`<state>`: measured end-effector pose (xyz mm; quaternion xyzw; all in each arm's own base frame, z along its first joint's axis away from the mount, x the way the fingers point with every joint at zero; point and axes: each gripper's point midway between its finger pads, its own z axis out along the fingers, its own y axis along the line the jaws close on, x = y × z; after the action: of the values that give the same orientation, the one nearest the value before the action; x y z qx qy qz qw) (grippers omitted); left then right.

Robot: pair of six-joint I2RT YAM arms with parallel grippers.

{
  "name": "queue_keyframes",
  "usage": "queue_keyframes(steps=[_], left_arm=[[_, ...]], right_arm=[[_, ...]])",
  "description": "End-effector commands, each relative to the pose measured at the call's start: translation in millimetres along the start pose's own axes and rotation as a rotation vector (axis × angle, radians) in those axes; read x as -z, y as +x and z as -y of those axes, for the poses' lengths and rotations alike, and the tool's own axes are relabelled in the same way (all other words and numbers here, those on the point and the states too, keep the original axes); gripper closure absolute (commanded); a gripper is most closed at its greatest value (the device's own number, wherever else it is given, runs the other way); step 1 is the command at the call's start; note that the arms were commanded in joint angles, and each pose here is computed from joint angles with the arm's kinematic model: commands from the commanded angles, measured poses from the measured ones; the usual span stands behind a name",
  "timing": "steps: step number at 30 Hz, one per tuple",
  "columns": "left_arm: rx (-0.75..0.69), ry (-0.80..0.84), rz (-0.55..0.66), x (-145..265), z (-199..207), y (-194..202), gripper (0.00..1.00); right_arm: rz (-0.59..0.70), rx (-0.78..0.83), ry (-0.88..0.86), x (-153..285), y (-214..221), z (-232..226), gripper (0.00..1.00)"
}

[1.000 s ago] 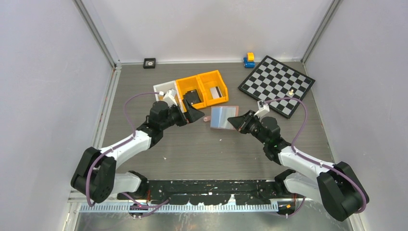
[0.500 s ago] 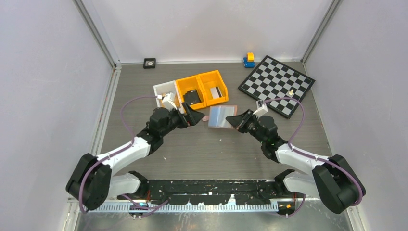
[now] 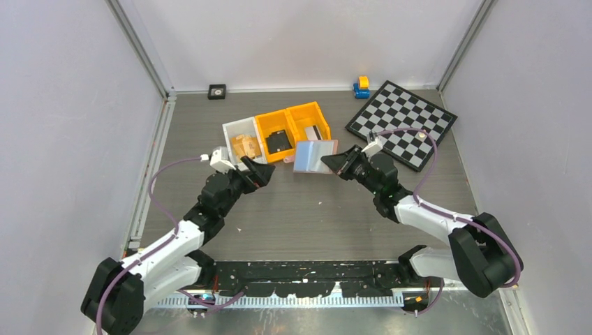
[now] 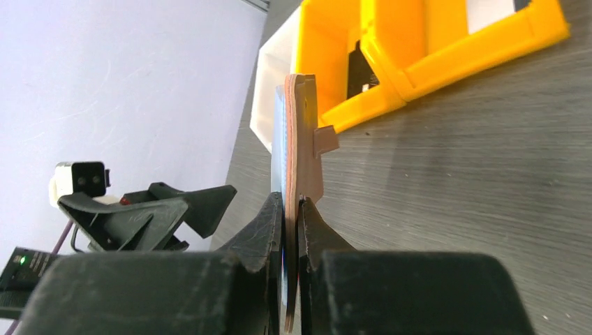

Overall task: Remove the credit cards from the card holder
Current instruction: Remove the credit card from the card holder.

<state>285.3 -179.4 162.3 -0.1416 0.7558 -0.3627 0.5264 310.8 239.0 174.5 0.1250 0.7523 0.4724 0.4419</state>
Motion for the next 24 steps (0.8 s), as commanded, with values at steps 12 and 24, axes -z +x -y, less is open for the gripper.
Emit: queue_keyframes(steps=[12, 24], left_arm=[[0.066, 0.185, 0.032, -20.3, 30.6, -0.5, 0.10], [0.018, 0.268, -0.178, -22.6, 57.0, 24.0, 0.00]], right_arm=[[0.090, 0.090, -0.128, 20.9, -12.7, -23.0, 1.00], [0.098, 0.079, -0.243, 35.2, -16.6, -50.6, 1.00]])
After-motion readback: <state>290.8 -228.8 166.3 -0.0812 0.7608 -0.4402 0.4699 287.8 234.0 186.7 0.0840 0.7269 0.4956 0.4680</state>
